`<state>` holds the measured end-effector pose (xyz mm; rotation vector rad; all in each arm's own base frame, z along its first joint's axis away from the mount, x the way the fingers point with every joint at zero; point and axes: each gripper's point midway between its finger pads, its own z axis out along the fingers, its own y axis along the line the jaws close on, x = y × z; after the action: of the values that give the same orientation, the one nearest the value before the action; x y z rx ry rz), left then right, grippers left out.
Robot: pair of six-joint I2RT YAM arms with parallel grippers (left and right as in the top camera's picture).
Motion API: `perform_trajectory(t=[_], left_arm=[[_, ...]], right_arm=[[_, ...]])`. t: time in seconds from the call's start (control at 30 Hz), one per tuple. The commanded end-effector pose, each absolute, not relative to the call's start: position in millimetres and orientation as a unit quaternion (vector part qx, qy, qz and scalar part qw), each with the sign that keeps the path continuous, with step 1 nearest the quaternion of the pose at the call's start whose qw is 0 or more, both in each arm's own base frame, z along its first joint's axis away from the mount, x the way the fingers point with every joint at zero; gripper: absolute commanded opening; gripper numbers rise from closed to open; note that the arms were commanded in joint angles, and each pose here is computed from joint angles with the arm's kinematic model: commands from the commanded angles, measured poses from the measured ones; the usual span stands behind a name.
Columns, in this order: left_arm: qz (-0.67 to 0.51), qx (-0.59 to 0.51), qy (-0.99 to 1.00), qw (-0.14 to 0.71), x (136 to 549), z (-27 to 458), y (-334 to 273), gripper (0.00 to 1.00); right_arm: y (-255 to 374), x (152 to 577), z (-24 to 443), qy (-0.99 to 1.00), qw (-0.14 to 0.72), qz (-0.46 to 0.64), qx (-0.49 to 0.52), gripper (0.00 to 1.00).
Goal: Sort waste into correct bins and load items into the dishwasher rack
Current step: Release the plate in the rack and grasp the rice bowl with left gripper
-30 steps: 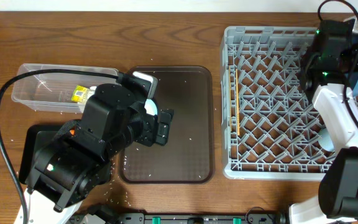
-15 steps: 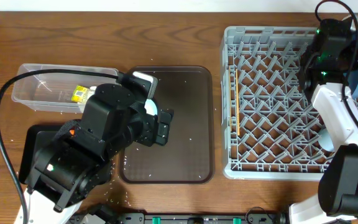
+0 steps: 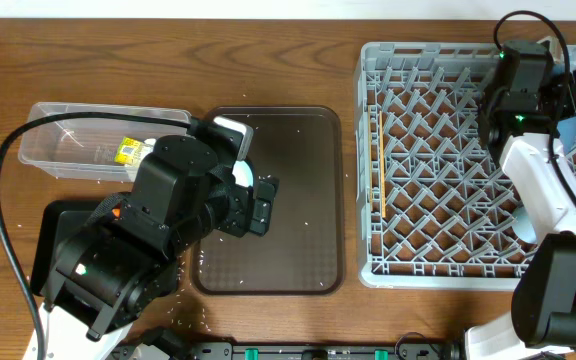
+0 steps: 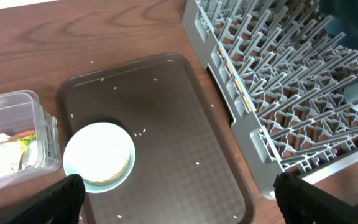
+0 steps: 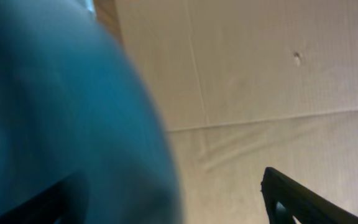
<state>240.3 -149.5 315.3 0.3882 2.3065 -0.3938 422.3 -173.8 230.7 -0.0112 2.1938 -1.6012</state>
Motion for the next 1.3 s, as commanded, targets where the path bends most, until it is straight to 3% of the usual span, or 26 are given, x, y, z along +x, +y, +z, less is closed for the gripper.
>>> perform_trajectory(t=[0.0,0.17,0.43,0.9,1.27], left_arm=[[-0.158,0.155,0.898,0.381,240,321,-150,0.98],[-0.158,0.155,0.898,0.381,240,321,-150,0.98],[-0.158,0.155,0.898,0.381,240,321,-150,0.98],[-0.156,0.156,0.9,0.376,238,319,-149,0.98],[-0.107,0.159,0.896,0.4,242,323,-132,0.98]], right_arm=[[-157,435,222,0.801,0.234,-0.55,-0.026,0.88],[-127,445,196,0.832,0.241,-0.492,-0.09,0.9],[-75,449,169,0.865,0.273,-0.405,-0.111,0.94],[-47,444,200,0.859,0.321,-0.387,-0.099,0.96],[32,415,236,0.898,0.424,-0.107,-0.06,0.95]])
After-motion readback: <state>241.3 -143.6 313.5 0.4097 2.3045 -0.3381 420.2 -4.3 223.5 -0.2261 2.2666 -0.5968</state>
